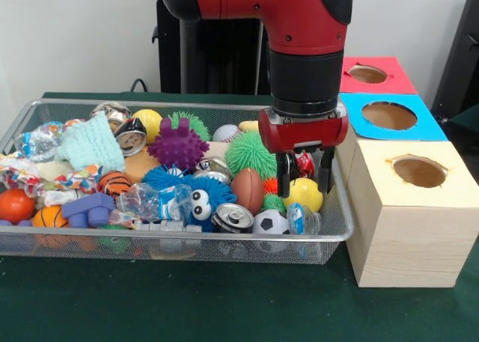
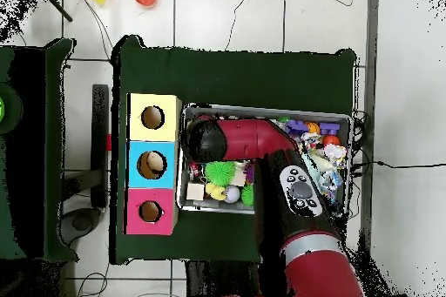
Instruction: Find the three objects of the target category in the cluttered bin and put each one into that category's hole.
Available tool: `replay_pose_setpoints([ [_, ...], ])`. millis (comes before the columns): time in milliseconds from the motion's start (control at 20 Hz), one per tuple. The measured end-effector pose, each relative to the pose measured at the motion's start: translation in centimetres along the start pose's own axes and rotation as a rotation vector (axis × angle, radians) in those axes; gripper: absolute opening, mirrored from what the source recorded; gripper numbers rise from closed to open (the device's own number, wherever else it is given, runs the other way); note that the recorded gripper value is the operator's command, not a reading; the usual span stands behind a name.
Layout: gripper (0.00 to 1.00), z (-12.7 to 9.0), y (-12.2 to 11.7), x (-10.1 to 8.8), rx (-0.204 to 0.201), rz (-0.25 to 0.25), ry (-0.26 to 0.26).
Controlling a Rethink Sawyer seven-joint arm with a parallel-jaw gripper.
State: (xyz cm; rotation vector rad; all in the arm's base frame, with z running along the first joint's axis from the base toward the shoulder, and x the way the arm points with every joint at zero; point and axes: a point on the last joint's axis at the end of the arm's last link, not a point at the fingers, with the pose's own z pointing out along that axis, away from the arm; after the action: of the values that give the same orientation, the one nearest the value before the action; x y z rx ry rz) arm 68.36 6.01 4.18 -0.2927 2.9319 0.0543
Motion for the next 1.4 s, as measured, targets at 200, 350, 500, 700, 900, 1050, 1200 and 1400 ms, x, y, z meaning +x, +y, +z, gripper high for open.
replay_pose_setpoints([
  [200, 1.00, 0.1, 0.0, 0.1, 0.000, 0.000, 0.001],
  [350, 1.00, 0.8, 0.1, 0.5, -0.006, 0.002, 0.012],
  [500, 1.00, 1.8, 0.3, 1.0, -0.015, 0.004, 0.027],
  [700, 1.00, 3.2, 0.7, 2.1, -0.029, 0.007, 0.053],
  [900, 1.00, 4.2, 1.0, 2.8, -0.038, 0.010, 0.070],
  [1050, 1.00, 4.6, 1.1, 3.2, -0.042, 0.011, 0.077],
  [1200, 1.00, 4.8, 1.2, 3.4, -0.044, 0.012, 0.081],
  [1400, 1.00, 5.1, 1.2, 3.5, -0.048, 0.014, 0.086],
])
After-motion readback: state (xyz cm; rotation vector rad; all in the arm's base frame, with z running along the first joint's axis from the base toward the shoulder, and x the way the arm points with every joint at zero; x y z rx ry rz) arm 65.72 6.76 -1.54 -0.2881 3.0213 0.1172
